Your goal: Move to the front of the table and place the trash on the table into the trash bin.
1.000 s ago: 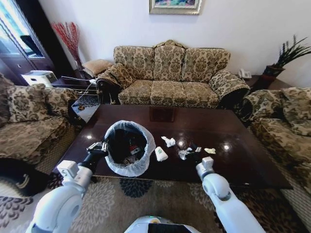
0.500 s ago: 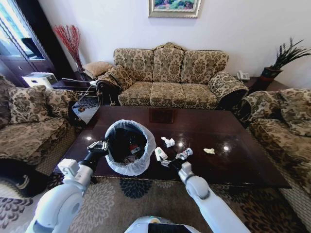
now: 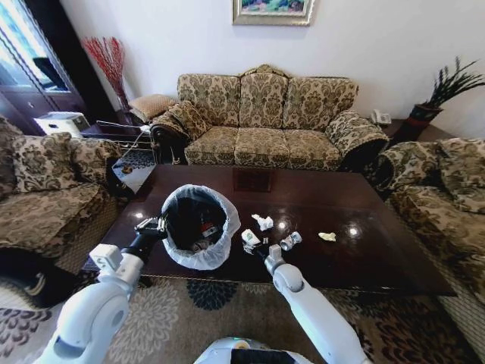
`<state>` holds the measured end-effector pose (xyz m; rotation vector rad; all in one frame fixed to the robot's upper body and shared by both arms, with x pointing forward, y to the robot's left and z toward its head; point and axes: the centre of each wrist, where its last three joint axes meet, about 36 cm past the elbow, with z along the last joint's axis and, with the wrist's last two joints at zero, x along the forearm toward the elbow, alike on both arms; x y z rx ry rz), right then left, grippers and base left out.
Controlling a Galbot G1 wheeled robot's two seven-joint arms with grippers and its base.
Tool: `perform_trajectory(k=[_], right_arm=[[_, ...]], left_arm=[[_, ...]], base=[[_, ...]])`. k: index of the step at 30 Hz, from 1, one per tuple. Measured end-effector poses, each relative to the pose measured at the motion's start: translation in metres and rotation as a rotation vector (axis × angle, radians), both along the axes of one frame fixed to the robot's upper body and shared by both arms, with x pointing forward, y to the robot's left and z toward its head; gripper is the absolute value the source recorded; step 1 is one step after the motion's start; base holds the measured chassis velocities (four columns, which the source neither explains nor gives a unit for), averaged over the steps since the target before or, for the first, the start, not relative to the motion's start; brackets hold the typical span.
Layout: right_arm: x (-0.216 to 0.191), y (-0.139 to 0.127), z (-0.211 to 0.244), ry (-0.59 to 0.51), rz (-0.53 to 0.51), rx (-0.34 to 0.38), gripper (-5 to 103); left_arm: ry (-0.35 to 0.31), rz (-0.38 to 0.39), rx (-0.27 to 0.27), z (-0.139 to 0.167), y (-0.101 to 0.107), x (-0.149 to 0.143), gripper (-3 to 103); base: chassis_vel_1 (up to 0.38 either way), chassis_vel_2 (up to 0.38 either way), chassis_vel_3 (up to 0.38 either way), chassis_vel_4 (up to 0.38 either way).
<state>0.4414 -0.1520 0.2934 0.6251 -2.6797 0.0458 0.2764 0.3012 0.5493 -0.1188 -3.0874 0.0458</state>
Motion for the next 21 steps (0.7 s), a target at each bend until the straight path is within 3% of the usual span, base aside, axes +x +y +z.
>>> perform_trajectory(k=[1, 3, 5, 11, 12, 15, 16, 21], right_arm=[[0.000, 0.000, 0.000, 0.000, 0.000, 0.000, 72], [0.001, 0.000, -0.002, 0.000, -0.007, 0.003, 61], [0.002, 0.000, -0.002, -0.003, -0.012, 0.006, 61], [0.003, -0.002, 0.021, -0.075, -0.056, 0.031, 33], [0.003, -0.002, 0.021, -0.075, -0.056, 0.031, 33], [0.006, -0.016, 0.072, -0.213, -0.103, 0.060, 17], [0.006, -0.016, 0.072, -0.213, -0.103, 0.060, 17], [0.012, -0.044, 0.172, -0.438, -0.112, 0.117, 5]], left_arm=[[0.000, 0.000, 0.000, 0.000, 0.000, 0.000, 3], [-0.011, 0.011, -0.010, -0.002, 0.000, 0.003, 3], [-0.013, 0.013, -0.013, -0.002, 0.000, 0.004, 3], [-0.018, 0.006, -0.006, -0.001, 0.002, 0.008, 3], [-0.018, 0.006, -0.006, -0.001, 0.002, 0.008, 3], [-0.015, -0.001, 0.007, -0.002, 0.005, 0.012, 3], [-0.015, -0.001, 0.007, -0.002, 0.005, 0.012, 3], [-0.003, -0.038, 0.029, 0.001, 0.008, 0.023, 3]], base=[[0.000, 0.000, 0.000, 0.000], [0.000, 0.000, 0.000, 0.000], [0.000, 0.000, 0.000, 0.000], [0.000, 0.000, 0.000, 0.000], [0.000, 0.000, 0.000, 0.000], [0.000, 0.000, 0.000, 0.000], [0.000, 0.000, 0.000, 0.000], [0.000, 0.000, 0.000, 0.000]])
